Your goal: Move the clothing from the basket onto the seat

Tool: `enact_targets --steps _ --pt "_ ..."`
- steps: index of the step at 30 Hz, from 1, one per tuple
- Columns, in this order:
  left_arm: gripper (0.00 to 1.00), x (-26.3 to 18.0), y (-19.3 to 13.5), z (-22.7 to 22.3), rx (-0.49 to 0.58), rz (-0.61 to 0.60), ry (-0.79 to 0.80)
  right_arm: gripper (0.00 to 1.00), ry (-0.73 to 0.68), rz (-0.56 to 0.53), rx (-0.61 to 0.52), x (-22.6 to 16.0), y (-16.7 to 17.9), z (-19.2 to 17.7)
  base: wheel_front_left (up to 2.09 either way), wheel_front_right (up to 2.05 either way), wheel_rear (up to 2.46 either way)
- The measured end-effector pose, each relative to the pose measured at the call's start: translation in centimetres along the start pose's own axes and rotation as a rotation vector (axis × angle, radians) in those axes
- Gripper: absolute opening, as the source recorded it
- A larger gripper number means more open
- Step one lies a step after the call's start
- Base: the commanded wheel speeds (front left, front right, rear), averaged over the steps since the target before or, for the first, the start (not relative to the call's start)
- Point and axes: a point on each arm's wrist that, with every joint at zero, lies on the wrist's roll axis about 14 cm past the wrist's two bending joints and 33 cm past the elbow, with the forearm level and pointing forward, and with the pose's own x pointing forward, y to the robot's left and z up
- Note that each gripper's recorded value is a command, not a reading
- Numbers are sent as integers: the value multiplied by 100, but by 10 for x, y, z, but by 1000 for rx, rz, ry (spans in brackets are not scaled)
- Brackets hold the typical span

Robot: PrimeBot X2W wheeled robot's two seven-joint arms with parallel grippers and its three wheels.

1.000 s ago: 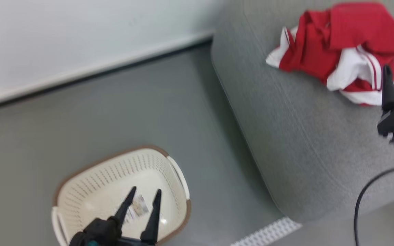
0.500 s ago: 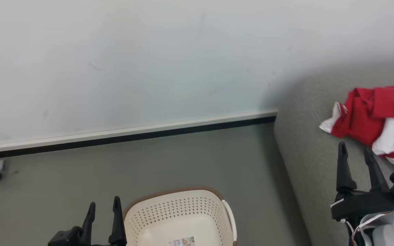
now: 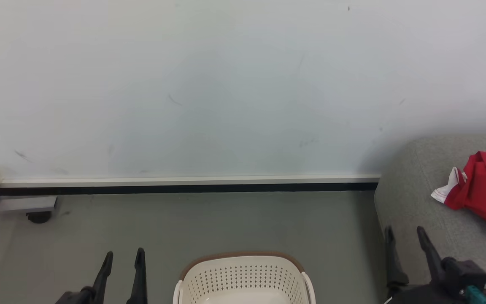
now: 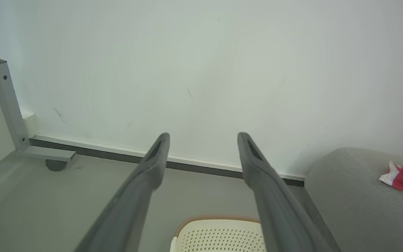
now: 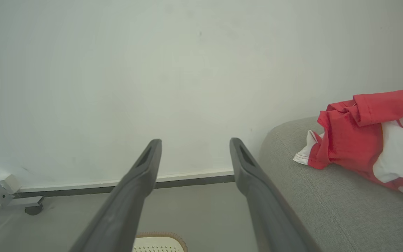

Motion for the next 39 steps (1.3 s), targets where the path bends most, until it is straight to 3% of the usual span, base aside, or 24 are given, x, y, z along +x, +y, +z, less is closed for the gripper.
enact_targets --steps 10,24,39 --pt "100 -14 17 -9 97 -20 34 100 36 34 -29 -14 13 -13 0 0 0" --pt "100 -15 16 -24 101 -21 76 100 99 18 -5 -11 7 -41 0 0 0" --pt "100 -12 18 -29 112 -8 87 100 110 18 7 -6 -3 -47 0 0 0"
